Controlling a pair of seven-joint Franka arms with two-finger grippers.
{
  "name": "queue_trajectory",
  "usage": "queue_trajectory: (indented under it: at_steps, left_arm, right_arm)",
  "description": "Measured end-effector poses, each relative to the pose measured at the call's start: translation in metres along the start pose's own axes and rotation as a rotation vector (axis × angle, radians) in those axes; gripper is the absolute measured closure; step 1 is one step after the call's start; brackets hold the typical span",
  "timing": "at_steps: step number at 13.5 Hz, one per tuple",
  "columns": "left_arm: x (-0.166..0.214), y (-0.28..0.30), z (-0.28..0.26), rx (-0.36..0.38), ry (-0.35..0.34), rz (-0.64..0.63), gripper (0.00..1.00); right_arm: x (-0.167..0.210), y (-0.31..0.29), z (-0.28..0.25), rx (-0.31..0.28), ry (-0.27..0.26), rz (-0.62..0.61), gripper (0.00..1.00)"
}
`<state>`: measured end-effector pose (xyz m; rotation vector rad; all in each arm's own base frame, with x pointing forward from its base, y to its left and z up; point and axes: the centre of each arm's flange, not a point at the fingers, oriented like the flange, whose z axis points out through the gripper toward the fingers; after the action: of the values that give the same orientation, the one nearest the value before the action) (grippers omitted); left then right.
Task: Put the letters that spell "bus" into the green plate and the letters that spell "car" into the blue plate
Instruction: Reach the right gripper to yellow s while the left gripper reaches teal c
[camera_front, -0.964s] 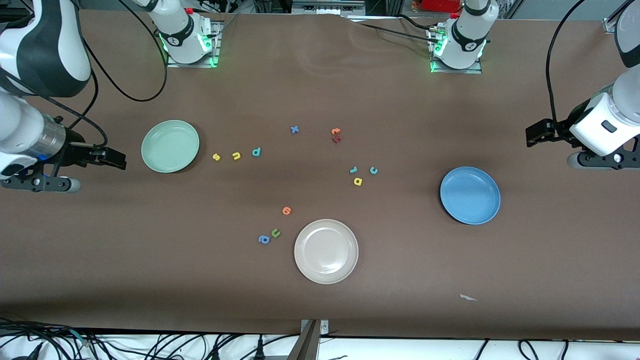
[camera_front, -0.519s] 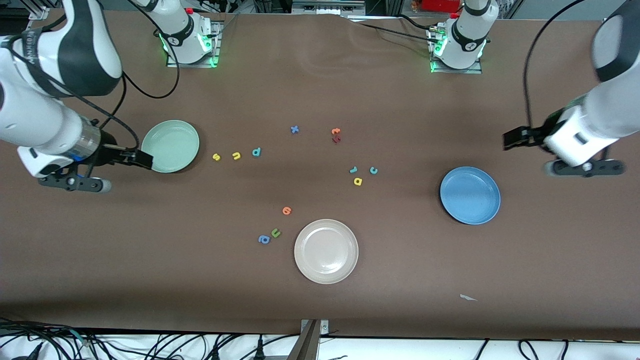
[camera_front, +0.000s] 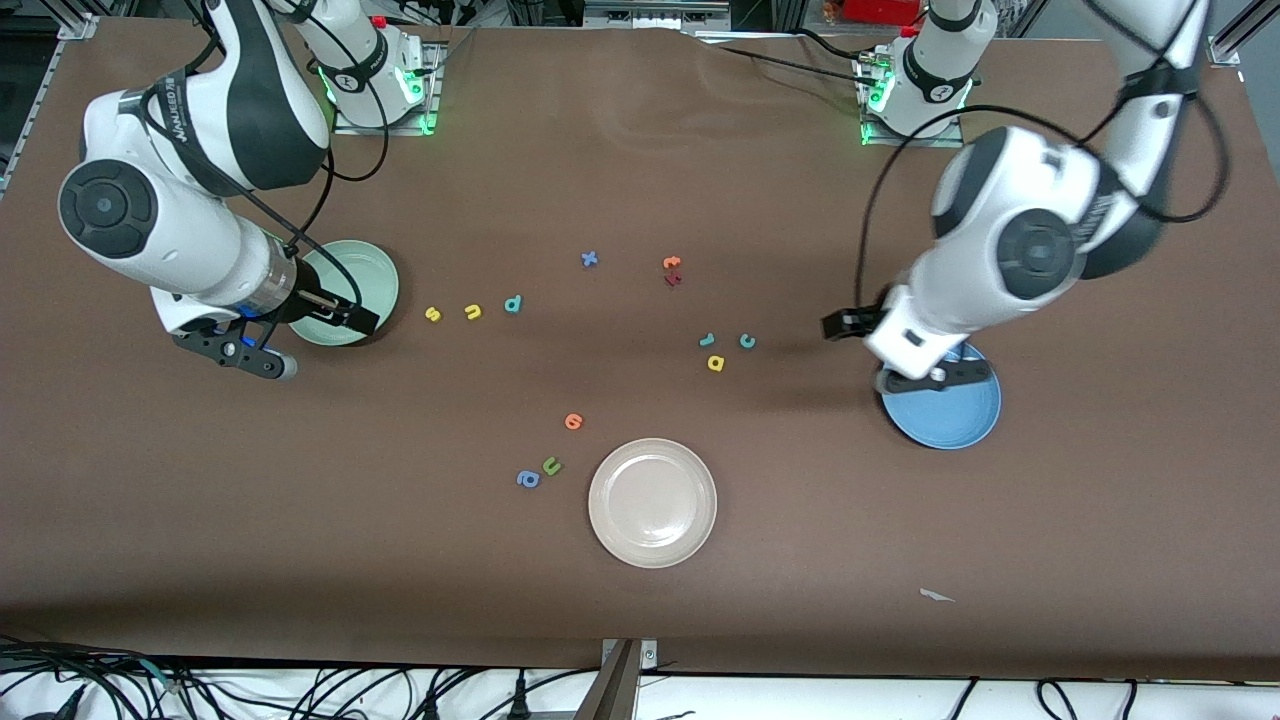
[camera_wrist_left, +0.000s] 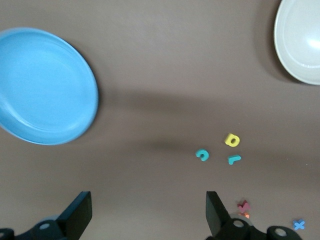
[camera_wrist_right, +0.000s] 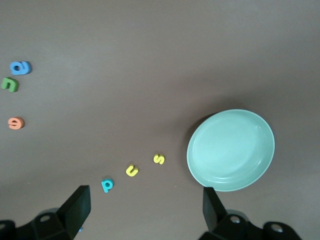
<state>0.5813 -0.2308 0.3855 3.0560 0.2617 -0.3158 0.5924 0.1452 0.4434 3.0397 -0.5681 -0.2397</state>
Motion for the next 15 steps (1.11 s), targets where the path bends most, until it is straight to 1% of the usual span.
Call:
queue_trajectory:
  at_steps: [4,5,6,7,9,11,13,14,15]
  left_arm:
    - [-0.036,0.033,0.082,-0.037,0.042,0.027,0.00]
    - [-0.044,0.038,0.098,-0.041,0.051,0.039,0.00]
    - [-0.050,0.045,0.114,-0.037,0.065,0.049,0.00]
    - [-0.055,0.053,0.129,-0.016,0.089,0.059,0.00]
    - [-0.060,0.067,0.162,0.040,0.137,0.061,0.00]
    - [-0.059,0.071,0.187,0.058,0.142,0.059,0.00]
    - [-0.055,0.070,0.199,0.044,0.140,0.054,0.00]
    - [-0.054,0.070,0.202,0.042,0.137,0.053,0.00]
    - [-0.054,0.070,0.205,0.041,0.134,0.052,0.00]
  right_arm:
    - [0.000,0.002,0.011,-0.009,-0.015,0.056,0.00]
    - [0.001,0.000,0.020,-0.002,-0.011,0.070,0.00]
    - [0.002,-0.003,0.036,0.016,0.005,0.088,0.00]
    - [-0.001,-0.008,0.057,0.032,0.021,0.104,0.00]
    - [-0.016,-0.016,0.105,0.040,0.024,0.148,0.00]
    - [-0.030,-0.022,0.141,0.055,0.034,0.181,0.01]
    - [-0.041,-0.022,0.173,0.093,0.069,0.193,0.01]
    - [-0.046,-0.018,0.191,0.104,0.079,0.199,0.01]
    - [-0.050,-0.014,0.207,0.103,0.076,0.207,0.01]
